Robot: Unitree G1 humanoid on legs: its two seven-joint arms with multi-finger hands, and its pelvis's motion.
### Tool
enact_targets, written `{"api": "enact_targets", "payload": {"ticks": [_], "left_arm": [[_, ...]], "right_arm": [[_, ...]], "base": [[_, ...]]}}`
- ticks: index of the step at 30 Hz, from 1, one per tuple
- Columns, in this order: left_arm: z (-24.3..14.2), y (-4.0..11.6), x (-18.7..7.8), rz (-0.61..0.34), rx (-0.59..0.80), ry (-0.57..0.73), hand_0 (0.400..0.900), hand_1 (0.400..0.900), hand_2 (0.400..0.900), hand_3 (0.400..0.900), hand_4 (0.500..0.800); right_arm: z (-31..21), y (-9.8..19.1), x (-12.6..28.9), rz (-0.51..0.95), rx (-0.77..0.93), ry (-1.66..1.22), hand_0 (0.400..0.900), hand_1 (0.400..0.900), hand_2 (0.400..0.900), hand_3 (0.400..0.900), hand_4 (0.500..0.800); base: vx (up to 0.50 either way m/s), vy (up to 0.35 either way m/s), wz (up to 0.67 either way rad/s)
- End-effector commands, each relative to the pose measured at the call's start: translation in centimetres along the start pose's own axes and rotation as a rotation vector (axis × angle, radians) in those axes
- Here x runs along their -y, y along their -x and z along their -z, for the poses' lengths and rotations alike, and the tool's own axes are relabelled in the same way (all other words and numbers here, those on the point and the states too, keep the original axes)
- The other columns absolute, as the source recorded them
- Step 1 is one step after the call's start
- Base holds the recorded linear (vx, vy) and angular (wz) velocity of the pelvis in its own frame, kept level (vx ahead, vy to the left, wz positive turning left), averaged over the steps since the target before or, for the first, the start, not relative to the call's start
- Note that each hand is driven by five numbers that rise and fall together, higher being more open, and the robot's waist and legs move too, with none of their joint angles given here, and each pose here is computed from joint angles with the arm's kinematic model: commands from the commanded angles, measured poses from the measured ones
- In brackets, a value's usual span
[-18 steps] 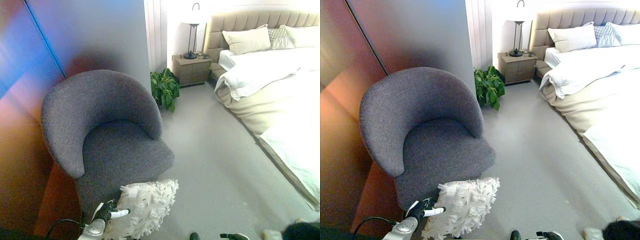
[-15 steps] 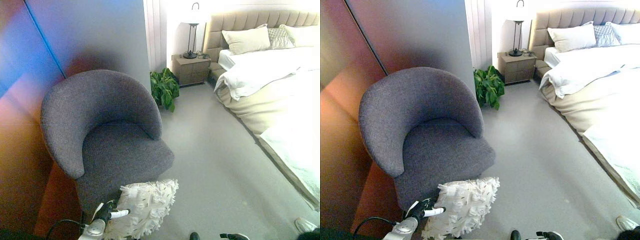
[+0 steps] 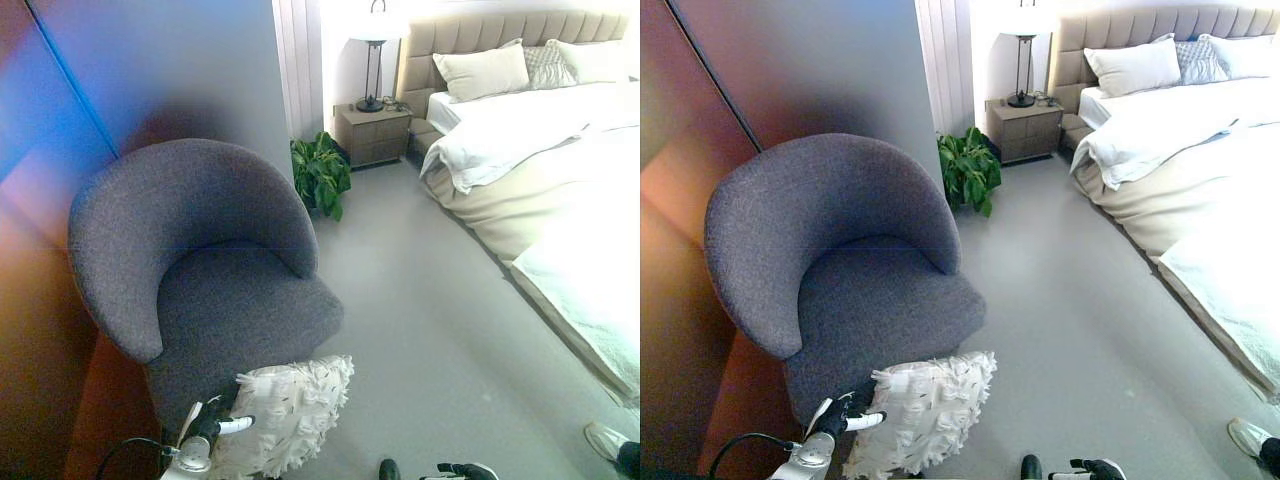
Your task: Pick up the pillow and put it on the sofa.
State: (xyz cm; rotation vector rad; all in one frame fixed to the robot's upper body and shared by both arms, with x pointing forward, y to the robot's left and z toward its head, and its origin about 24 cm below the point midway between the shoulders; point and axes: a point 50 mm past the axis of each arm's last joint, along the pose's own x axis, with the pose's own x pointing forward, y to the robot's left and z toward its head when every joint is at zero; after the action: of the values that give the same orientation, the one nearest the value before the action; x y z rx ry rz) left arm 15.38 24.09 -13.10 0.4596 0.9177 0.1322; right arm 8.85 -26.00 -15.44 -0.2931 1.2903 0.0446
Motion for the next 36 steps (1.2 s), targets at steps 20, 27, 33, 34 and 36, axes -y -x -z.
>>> {"api": "enact_targets", "payload": {"ticks": [20, 27, 33, 34, 36], "left_arm": [[-14.0, -1.9, -6.5, -0.364, 0.362, 0.043, 0.9, 0.9, 0.9, 0.9, 0.8], [-18.4, -1.4, -10.1, -0.444, 0.423, 0.113, 0.9, 0.9, 0.9, 0.9, 0.8], [-20.2, -1.1, -11.3, -0.463, 0.424, 0.172, 0.9, 0.9, 0.9, 0.9, 0.8], [-20.2, -1.1, -11.3, -0.464, 0.425, 0.173, 0.9, 0.9, 0.9, 0.9, 0.8], [-20.9, -1.0, -11.4, -0.459, 0.428, 0.202, 0.9, 0.9, 0.9, 0.9, 0.8]], "right_arm": [[-11.4, 0.4, 1.0, 0.064, 0.296, 0.087, 0.9, 0.9, 0.9, 0.9, 0.8], [-16.4, 1.5, 0.8, 0.059, 0.42, 0.104, 0.9, 0.9, 0.9, 0.9, 0.8], [-19.1, 2.4, 0.0, 0.048, 0.499, 0.117, 0.9, 0.9, 0.9, 0.9, 0.8], [-19.1, 2.4, 0.0, 0.049, 0.5, 0.116, 0.9, 0.9, 0.9, 0.9, 0.8], [-20.2, 2.8, -0.2, 0.054, 0.536, 0.118, 0.9, 0.9, 0.9, 0.9, 0.8]], "base": [[-0.094, 0.004, -0.07], [-0.101, -0.036, -0.01], [-0.046, -0.015, 0.0], [-0.045, -0.01, 0.02], [-0.049, -0.009, 0.02]]}}
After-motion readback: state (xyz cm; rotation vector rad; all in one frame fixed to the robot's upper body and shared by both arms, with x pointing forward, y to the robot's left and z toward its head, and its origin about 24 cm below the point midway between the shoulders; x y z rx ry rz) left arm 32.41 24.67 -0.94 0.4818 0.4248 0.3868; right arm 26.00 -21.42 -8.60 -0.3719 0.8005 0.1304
